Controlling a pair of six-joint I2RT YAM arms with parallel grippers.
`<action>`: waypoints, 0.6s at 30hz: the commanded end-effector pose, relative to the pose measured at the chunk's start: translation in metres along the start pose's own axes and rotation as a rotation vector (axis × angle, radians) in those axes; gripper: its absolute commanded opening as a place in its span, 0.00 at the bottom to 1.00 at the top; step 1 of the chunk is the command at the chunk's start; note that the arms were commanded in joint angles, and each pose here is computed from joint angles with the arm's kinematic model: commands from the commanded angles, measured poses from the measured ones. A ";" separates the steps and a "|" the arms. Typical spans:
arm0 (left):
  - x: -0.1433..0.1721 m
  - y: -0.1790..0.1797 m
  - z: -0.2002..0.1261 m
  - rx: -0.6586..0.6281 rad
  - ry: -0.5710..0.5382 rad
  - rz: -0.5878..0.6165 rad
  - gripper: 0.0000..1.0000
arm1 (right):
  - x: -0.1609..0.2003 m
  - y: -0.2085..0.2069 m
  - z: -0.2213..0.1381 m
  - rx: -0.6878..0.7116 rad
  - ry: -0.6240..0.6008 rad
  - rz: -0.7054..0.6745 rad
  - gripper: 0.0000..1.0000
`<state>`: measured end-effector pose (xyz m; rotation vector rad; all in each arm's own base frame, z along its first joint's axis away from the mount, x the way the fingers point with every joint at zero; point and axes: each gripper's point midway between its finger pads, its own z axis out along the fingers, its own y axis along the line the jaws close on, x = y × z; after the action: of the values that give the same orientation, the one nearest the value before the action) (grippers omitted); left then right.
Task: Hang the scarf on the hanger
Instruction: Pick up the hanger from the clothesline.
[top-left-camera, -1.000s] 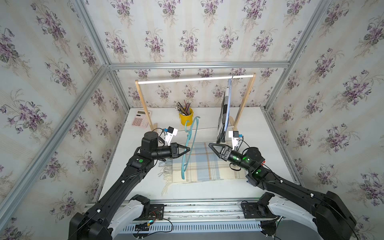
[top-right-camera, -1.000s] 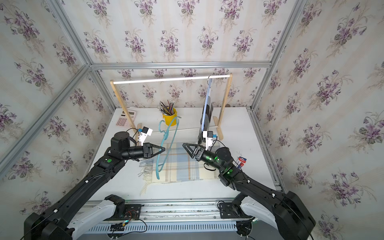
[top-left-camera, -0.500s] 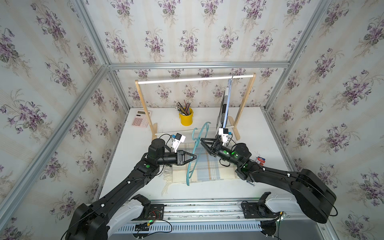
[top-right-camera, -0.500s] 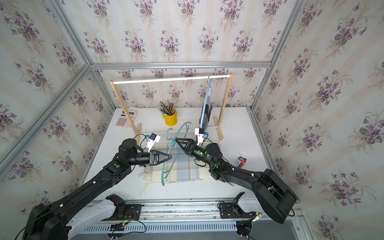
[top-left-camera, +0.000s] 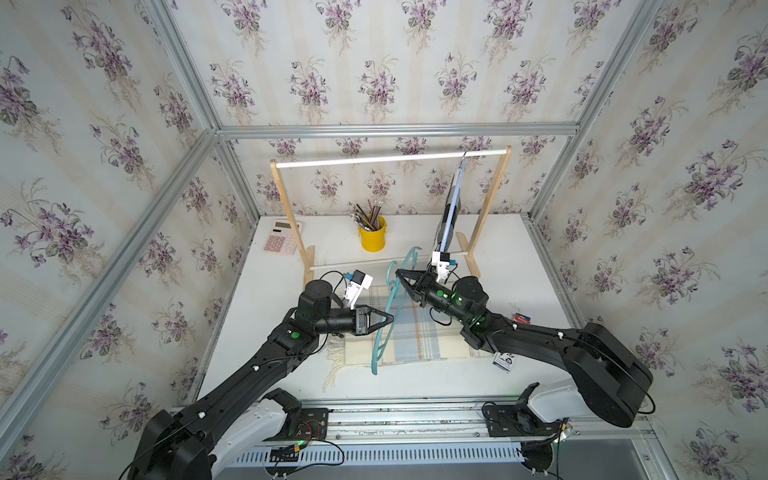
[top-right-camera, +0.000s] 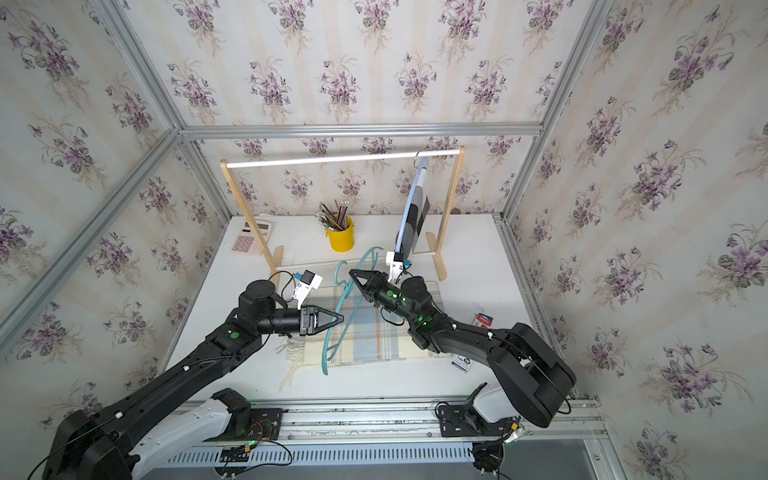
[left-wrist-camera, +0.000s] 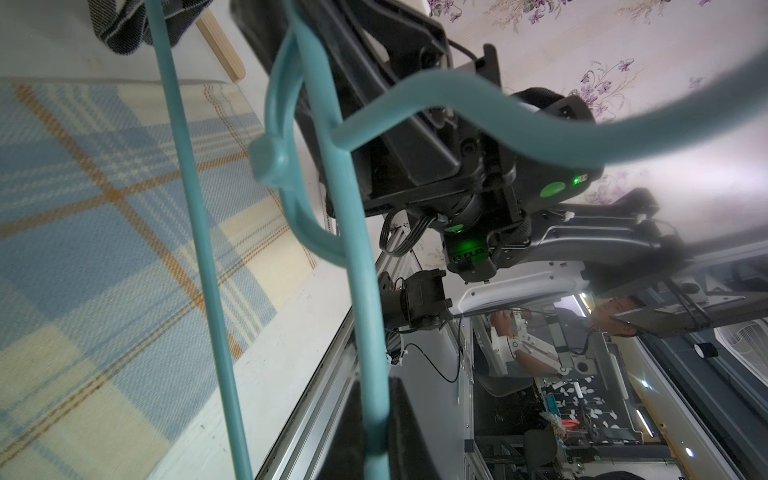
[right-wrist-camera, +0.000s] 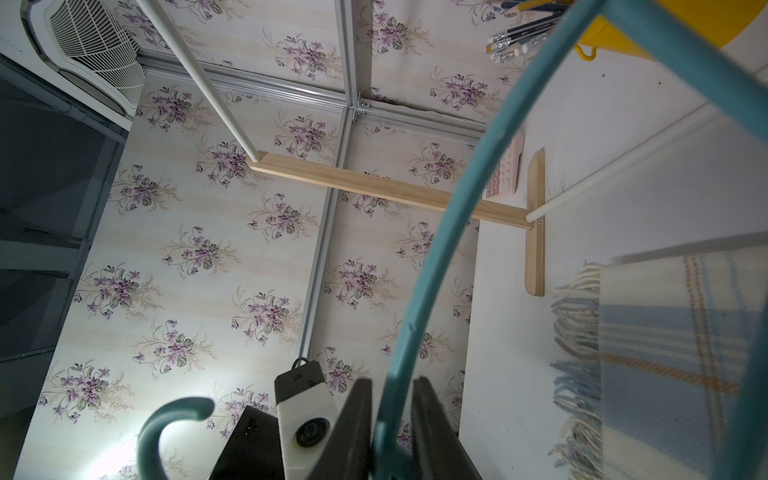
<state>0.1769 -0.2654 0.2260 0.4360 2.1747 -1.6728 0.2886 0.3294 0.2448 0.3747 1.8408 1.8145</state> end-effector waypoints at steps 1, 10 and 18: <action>-0.003 -0.004 -0.001 -0.014 -0.004 0.045 0.00 | -0.002 0.002 -0.001 0.010 -0.010 -0.025 0.06; -0.010 -0.001 -0.054 -0.401 -0.075 0.094 0.60 | -0.002 -0.011 -0.005 0.150 -0.001 -0.068 0.00; -0.024 -0.006 -0.095 -0.717 -0.058 0.135 0.62 | 0.000 -0.025 -0.001 0.245 0.029 -0.094 0.00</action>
<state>0.1848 -0.2007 0.2896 0.3196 2.3117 -0.9947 0.2925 0.3257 0.2293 0.3625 2.0240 1.5915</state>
